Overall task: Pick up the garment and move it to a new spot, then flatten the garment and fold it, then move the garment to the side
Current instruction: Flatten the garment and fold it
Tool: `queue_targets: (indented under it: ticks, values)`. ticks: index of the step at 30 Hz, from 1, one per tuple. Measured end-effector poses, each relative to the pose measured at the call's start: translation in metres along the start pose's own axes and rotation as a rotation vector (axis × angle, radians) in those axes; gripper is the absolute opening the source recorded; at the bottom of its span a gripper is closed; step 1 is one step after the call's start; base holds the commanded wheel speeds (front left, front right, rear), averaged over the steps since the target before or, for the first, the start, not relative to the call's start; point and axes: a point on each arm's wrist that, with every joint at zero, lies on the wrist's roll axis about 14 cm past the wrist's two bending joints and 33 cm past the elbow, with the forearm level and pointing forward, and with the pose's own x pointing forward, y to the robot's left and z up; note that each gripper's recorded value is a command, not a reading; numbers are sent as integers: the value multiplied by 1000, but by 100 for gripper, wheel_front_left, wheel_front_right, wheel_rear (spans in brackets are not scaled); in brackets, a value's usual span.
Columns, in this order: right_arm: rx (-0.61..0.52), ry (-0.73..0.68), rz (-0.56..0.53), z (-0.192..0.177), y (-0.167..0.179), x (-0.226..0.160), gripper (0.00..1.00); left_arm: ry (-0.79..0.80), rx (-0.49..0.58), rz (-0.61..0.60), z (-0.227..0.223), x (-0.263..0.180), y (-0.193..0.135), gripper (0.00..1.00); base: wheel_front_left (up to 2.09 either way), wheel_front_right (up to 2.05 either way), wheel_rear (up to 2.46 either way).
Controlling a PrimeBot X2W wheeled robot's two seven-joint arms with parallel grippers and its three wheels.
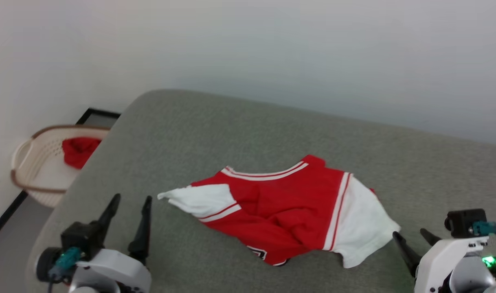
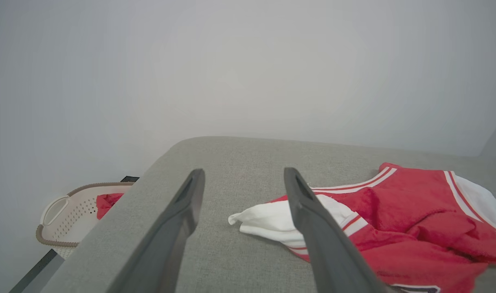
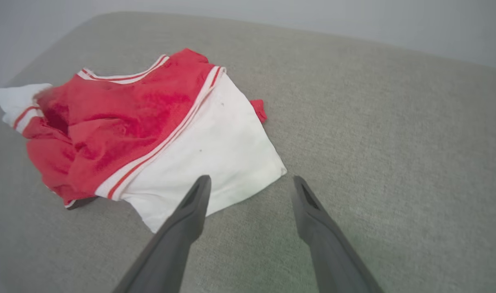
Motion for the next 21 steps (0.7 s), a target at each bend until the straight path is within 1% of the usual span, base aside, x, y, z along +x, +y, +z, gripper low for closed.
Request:
queue_targets:
  ticks: [6,8,11,17,21]
  values:
    - [-61,124,31,-11,1,30,100,27,-11,30,-14,2,2,100,0,0,0]
    - [-66,158,35,-16,0,39,100,35,-16,40,-17,3,3,100,0,0,0]
    - [-90,212,33,-25,-2,54,100,51,-25,68,-24,4,9,100,0,0,0]
    - [-96,306,54,-45,2,78,100,78,-20,110,-33,3,21,100,0,0,0]
    - [-118,344,64,-53,6,91,100,89,-17,146,-36,0,30,100,0,0,0]
